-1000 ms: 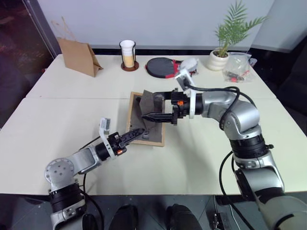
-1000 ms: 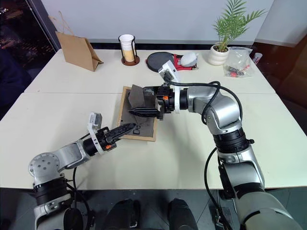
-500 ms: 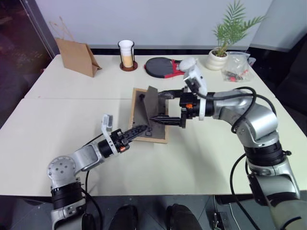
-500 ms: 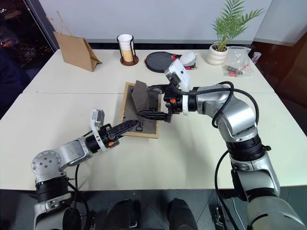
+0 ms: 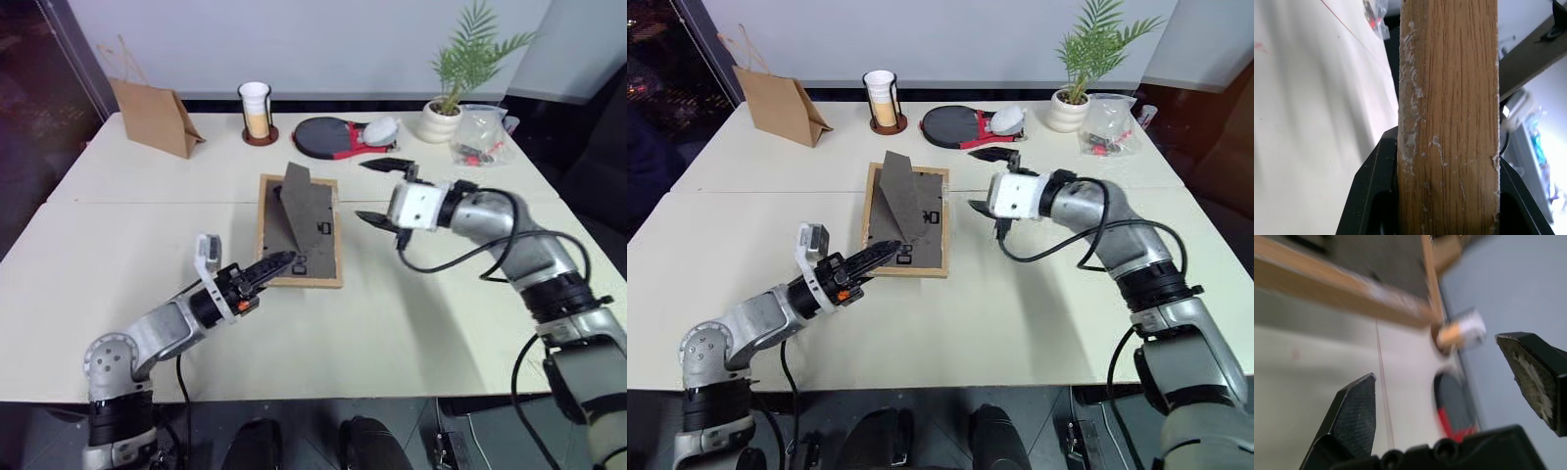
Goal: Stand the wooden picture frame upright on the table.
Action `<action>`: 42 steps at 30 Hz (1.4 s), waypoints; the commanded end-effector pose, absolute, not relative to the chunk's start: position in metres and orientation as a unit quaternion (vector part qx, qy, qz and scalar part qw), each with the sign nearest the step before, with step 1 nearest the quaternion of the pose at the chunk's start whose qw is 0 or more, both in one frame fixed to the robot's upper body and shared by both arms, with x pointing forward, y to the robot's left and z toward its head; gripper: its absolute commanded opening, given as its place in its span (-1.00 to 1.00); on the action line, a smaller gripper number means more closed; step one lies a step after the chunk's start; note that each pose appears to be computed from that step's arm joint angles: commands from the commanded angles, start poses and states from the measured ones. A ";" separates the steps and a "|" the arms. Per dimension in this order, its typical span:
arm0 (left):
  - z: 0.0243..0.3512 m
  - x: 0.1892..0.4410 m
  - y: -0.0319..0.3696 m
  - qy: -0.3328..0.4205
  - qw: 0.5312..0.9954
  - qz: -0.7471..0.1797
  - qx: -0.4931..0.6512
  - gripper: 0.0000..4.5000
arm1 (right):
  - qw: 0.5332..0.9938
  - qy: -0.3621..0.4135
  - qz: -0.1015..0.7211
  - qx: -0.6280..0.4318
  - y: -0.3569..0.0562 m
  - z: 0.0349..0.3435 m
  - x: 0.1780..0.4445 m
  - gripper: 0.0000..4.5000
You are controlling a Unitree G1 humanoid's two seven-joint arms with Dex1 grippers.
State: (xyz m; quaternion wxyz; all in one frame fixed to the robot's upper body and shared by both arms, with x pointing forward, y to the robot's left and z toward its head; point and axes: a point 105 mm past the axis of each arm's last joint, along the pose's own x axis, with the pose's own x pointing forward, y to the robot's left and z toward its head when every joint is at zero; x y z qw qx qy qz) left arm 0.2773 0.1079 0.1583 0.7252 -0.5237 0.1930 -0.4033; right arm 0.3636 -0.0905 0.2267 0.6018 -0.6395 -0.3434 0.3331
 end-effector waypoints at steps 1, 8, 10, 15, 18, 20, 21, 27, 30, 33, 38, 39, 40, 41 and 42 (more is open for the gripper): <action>0.176 0.272 0.107 0.169 0.714 -0.422 -0.533 -0.53 | 0.557 -0.424 0.314 -0.641 -0.075 0.235 0.353 0.99; 0.177 0.270 0.110 0.167 0.710 -0.418 -0.542 -0.53 | 0.520 -0.465 0.316 -0.643 -0.053 0.222 0.355 0.99; 0.175 0.266 0.108 0.170 0.708 -0.421 -0.540 -0.53 | 0.513 -0.466 0.321 -0.645 -0.046 0.218 0.359 0.99; 0.172 0.260 0.105 0.178 0.709 -0.424 -0.534 -0.53 | 0.509 -0.466 0.327 -0.646 -0.036 0.216 0.368 0.76; 0.171 0.259 0.106 0.178 0.711 -0.423 -0.533 -0.53 | 0.504 -0.467 0.332 -0.646 -0.034 0.214 0.369 0.16; 0.172 0.259 0.106 0.177 0.711 -0.423 -0.533 -0.53 | 0.502 -0.469 0.335 -0.645 -0.033 0.214 0.368 -0.28; 0.171 0.259 0.106 0.177 0.712 -0.423 -0.532 -0.53 | 0.502 -0.471 0.335 -0.644 -0.033 0.214 0.368 -0.43; 0.171 0.256 0.113 0.188 0.731 -0.421 -0.504 0.31 | 0.522 -0.468 0.334 -0.630 -0.039 0.223 0.367 -0.50; 0.166 0.251 0.129 0.199 0.785 -0.418 -0.412 0.97 | 0.558 -0.449 0.345 -0.606 -0.044 0.229 0.370 -0.50; 0.169 0.251 0.158 0.186 0.842 -0.411 -0.297 0.97 | 0.611 -0.410 0.366 -0.570 -0.051 0.232 0.376 -0.50; 0.199 0.267 0.210 0.131 0.906 -0.393 -0.084 0.97 | 0.720 -0.263 0.478 -0.429 -0.057 0.225 0.386 -0.50; 0.204 0.271 0.215 0.123 0.910 -0.391 -0.061 0.97 | 0.732 -0.203 0.534 -0.372 -0.057 0.216 0.383 -0.50; 0.208 0.274 0.217 0.114 0.912 -0.393 -0.045 0.97 | 0.729 -0.158 0.587 -0.315 -0.056 0.211 0.375 -0.50; 0.212 0.278 0.218 0.105 0.913 -0.393 -0.042 0.97 | 0.727 -0.118 0.624 -0.261 -0.055 0.209 0.370 -0.50; 0.214 0.280 0.219 0.099 0.913 -0.394 -0.043 0.97 | 0.721 -0.088 0.650 -0.225 -0.055 0.207 0.366 -0.50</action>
